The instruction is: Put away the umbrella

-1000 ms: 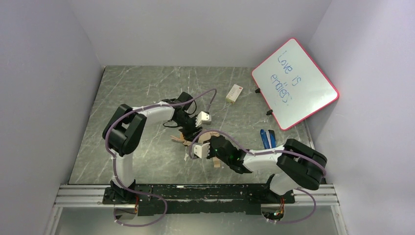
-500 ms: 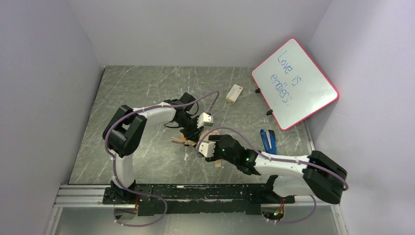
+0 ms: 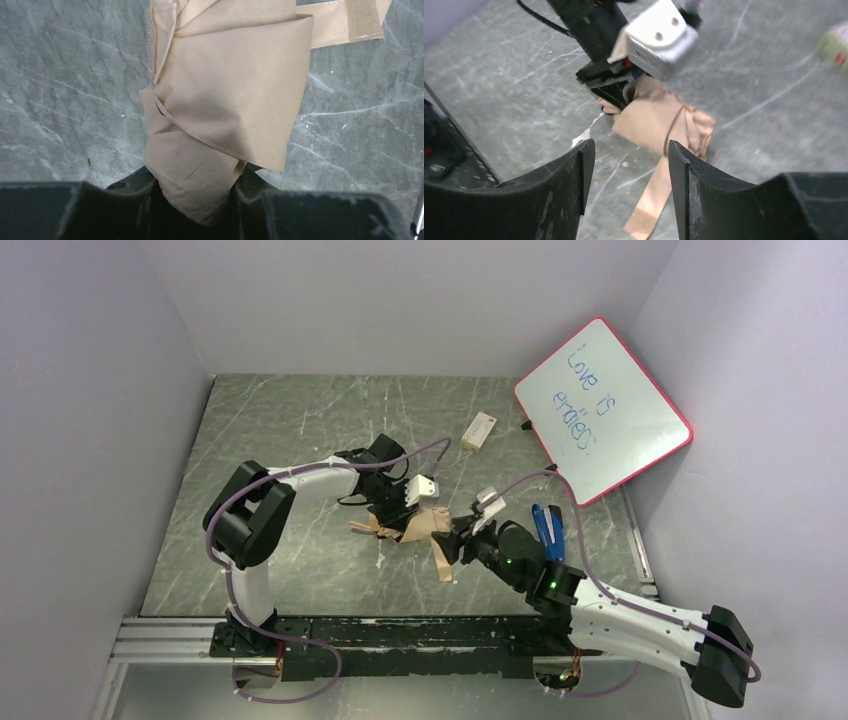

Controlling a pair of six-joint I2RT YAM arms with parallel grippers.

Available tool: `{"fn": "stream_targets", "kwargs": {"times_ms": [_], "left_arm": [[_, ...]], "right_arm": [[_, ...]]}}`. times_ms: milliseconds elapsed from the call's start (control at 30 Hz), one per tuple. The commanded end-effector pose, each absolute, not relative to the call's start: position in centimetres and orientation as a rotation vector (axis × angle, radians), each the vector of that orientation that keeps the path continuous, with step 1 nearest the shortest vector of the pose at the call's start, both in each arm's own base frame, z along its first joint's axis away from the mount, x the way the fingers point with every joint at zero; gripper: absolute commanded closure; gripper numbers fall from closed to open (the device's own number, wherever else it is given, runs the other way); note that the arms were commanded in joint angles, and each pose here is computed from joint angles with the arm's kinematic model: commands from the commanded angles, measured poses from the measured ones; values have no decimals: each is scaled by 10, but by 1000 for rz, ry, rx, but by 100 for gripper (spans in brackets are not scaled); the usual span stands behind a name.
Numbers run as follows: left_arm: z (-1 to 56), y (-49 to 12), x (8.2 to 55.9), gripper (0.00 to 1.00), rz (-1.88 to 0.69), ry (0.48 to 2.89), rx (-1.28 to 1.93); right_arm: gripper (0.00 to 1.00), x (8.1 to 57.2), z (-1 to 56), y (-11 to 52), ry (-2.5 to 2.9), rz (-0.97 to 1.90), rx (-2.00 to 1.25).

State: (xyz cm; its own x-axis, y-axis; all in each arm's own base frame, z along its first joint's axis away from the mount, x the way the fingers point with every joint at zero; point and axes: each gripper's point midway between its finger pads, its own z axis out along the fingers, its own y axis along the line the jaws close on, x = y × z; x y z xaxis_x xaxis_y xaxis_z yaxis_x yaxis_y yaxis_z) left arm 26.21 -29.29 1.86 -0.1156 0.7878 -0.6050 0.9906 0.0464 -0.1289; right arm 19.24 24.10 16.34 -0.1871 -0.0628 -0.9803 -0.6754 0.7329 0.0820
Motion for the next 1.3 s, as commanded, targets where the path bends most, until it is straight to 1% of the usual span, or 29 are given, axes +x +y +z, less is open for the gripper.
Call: {"fn": "stream_targets", "kwargs": {"times_ms": [0, 167, 333, 500, 667, 767, 1033, 1267], "left_arm": [[3, -280, 287, 95, -493, 1985, 1768], [3, -281, 288, 95, -390, 1977, 1746], [-2, -278, 281, 95, -321, 1980, 1747], [-3, -276, 276, 95, -297, 1984, 1735], [-2, -273, 277, 95, -278, 1985, 1741], [-2, -275, 278, 95, -287, 1988, 1735], [-3, -275, 277, 95, -292, 1988, 1744], [-3, -275, 277, 95, -291, 1986, 1750]], "right_arm": [[42, 188, 143, 226, 1895, 768, -141], [43, 190, 116, 202, 2087, 597, 37], [42, 179, 83, 195, 2284, 435, 26], [41, 173, 61, 199, 2352, 452, 72], [39, 162, 44, 213, 2410, 545, 16], [38, 157, 33, 216, 2449, 537, -40], [38, 168, 13, 198, 2458, 333, -16], [41, 174, 7, 184, 2485, 146, -61]]}}
